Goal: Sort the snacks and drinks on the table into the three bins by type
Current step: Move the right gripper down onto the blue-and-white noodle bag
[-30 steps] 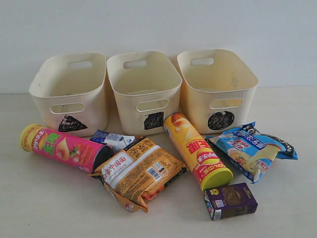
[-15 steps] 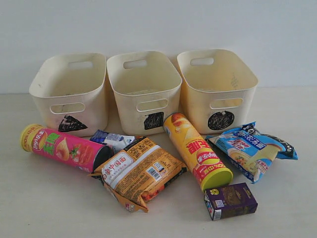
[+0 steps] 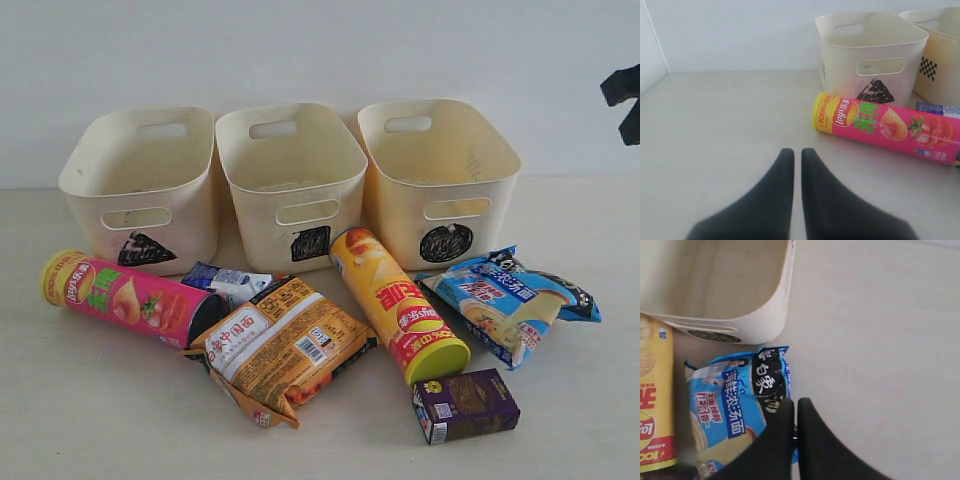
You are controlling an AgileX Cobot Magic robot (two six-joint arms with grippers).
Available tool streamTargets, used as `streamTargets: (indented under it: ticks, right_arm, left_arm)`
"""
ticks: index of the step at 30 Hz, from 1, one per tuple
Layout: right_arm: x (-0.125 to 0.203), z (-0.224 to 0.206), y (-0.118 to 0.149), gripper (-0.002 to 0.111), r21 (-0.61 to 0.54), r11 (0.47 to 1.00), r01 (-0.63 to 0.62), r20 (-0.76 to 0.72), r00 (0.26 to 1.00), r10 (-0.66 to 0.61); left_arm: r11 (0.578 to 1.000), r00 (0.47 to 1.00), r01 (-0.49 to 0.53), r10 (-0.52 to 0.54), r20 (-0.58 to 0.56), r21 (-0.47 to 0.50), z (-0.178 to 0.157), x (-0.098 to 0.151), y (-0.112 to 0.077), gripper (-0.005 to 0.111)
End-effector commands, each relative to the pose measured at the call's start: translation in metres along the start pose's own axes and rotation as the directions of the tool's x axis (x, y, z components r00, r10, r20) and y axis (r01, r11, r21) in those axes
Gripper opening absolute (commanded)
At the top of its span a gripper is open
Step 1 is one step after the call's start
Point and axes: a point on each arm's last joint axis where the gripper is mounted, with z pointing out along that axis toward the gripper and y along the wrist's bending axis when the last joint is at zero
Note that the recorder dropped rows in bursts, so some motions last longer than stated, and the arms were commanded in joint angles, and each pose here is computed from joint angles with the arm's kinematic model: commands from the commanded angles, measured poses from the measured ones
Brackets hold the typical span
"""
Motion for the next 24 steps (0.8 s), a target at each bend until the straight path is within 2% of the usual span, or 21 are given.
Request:
streamTargets:
  ticks: [1,10,16,18,20,24]
  right_arm:
    - [0.001,0.005,-0.024,0.000,-0.097,0.991,-0.093,0.009,0.995,0.094]
    - [0.020,0.042,-0.061,0.000,-0.173,0.958,-0.227,-0.070,0.974,0.218]
    - [0.033,0.068,-0.076,0.000,-0.206,0.938,-0.279,-0.140,0.957,0.254]
    - [0.037,0.077,-0.078,0.006,-0.218,0.935,-0.281,-0.161,0.955,0.250]
    - [0.039,0.084,-0.078,0.017,-0.242,0.924,-0.295,-0.173,0.951,0.258]
    - [0.043,0.096,-0.079,0.045,-0.269,0.917,-0.294,-0.195,0.949,0.247]
  left_arm:
    - [1.000,1.000,-0.005,0.005,0.004,-0.001,0.000,0.001,0.000,0.004]
    - [1.000,1.000,-0.005,0.005,0.004,-0.001,0.000,0.001,0.000,0.004]
    - [1.000,1.000,-0.005,0.005,0.004,-0.001,0.000,0.001,0.000,0.004]
    - [1.000,1.000,-0.005,0.005,0.004,-0.001,0.000,0.001,0.000,0.004]
    - [1.000,1.000,-0.005,0.005,0.004,-0.001,0.000,0.001,0.000,0.004]
    - [1.000,1.000,-0.005,0.005,0.004,-0.001,0.000,0.001,0.000,0.004]
